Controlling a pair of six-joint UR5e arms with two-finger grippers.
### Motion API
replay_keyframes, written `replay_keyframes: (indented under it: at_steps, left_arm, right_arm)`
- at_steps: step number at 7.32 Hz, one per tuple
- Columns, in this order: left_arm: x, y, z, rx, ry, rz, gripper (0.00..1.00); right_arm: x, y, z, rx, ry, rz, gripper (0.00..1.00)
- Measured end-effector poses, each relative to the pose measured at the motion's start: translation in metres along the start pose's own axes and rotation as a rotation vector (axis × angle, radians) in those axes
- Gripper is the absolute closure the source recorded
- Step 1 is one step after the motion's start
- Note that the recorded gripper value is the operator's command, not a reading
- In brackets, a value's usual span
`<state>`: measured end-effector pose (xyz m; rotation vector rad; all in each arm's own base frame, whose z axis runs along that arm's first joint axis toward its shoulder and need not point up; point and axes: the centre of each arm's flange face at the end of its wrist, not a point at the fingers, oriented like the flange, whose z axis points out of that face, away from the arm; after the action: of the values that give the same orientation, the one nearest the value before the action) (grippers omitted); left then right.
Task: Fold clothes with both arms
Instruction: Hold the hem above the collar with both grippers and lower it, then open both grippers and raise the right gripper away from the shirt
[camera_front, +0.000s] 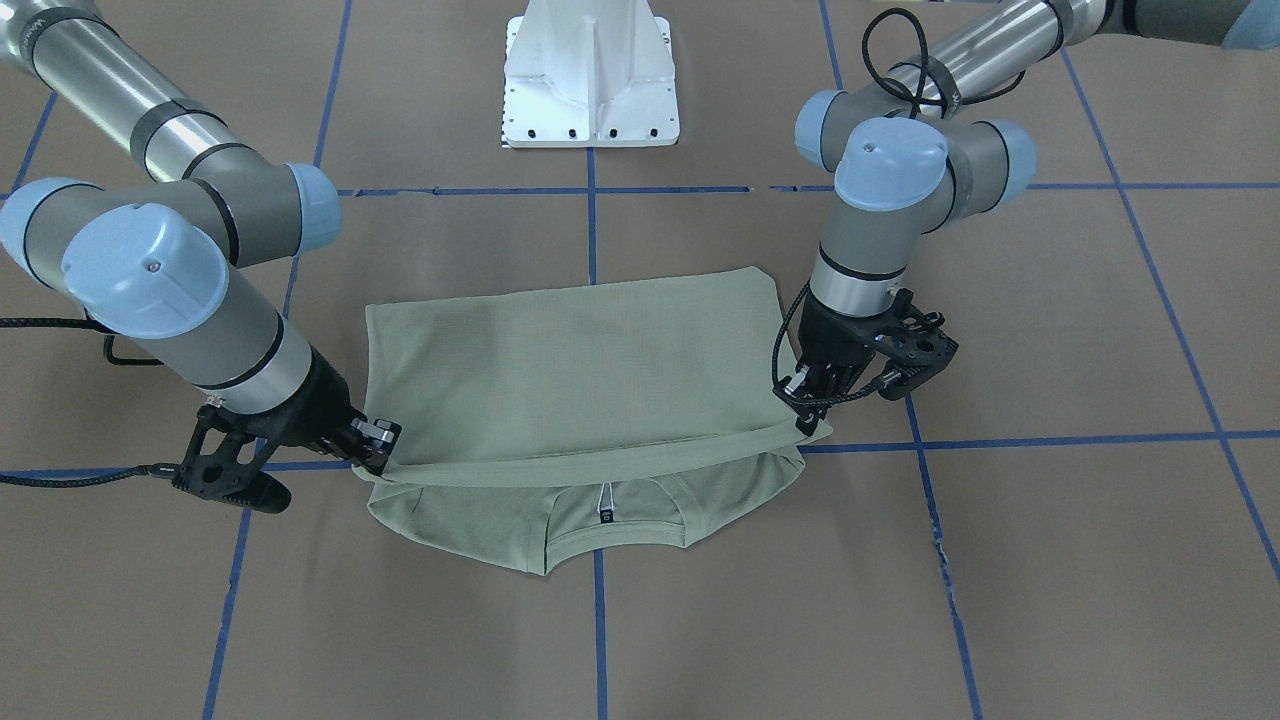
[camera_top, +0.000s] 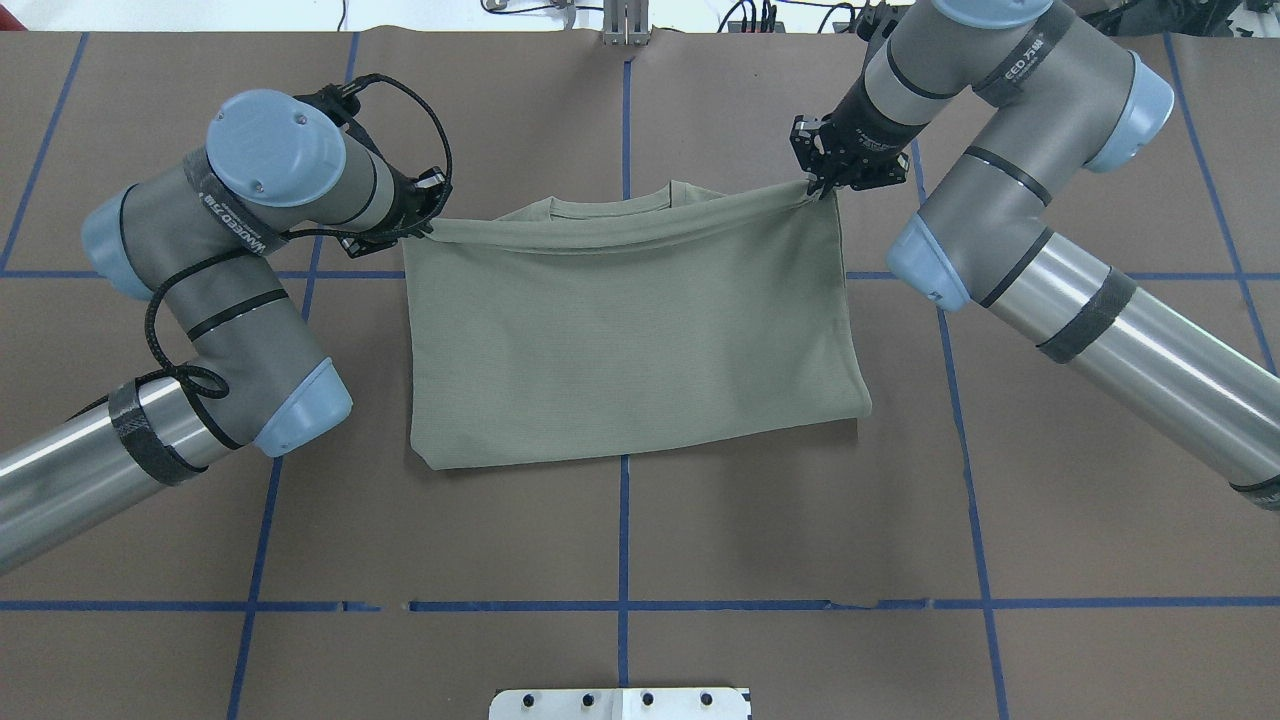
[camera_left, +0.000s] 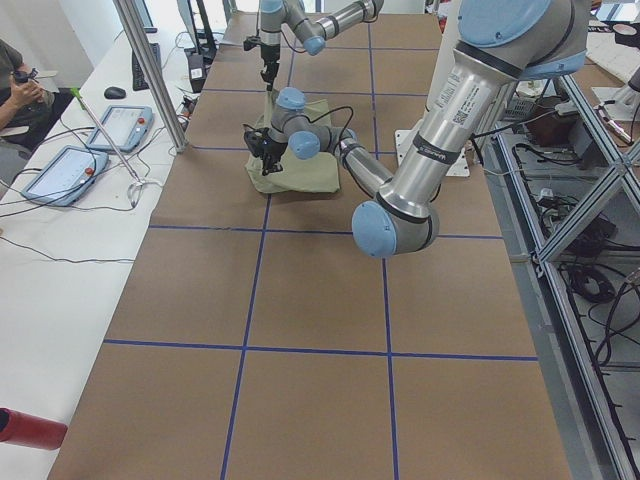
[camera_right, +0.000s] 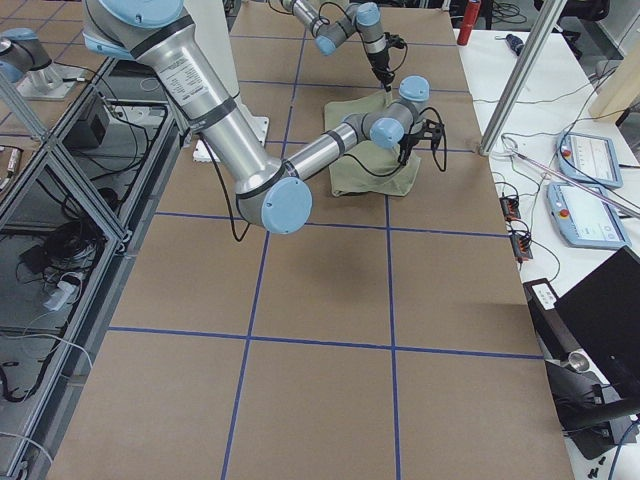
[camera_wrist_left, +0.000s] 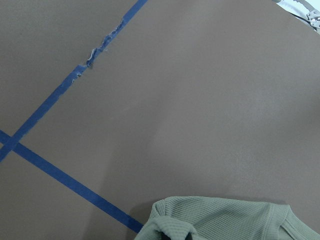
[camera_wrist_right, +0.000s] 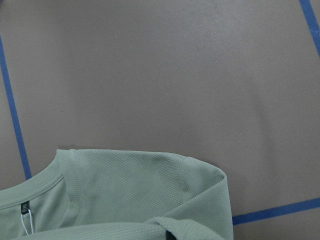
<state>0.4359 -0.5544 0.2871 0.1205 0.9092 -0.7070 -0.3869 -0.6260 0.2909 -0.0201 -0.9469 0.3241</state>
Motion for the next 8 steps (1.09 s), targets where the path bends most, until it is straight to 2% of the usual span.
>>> replay_keyframes:
  at_steps: [1, 2, 5, 8]
  left_arm:
    - [0.002, 0.001, -0.001, -0.001, 0.002, 0.001, 0.35]
    - [0.003, 0.002, 0.000, -0.001, 0.002, 0.003, 0.02]
    - [0.001, 0.001, 0.005, 0.000, -0.009, 0.006, 0.01]
    - [0.002, 0.001, 0.001, -0.002, -0.006, 0.011, 0.01]
  right_arm:
    - [0.000, 0.001, 0.000, 0.001, -0.005, -0.005, 0.52]
    - [0.001, 0.002, 0.003, 0.003, -0.015, -0.014, 0.01]
    - [0.002, 0.007, 0.016, 0.014, -0.030, -0.037, 0.00]
    - [0.008, 0.017, 0.014, 0.013, -0.042, -0.043, 0.00]
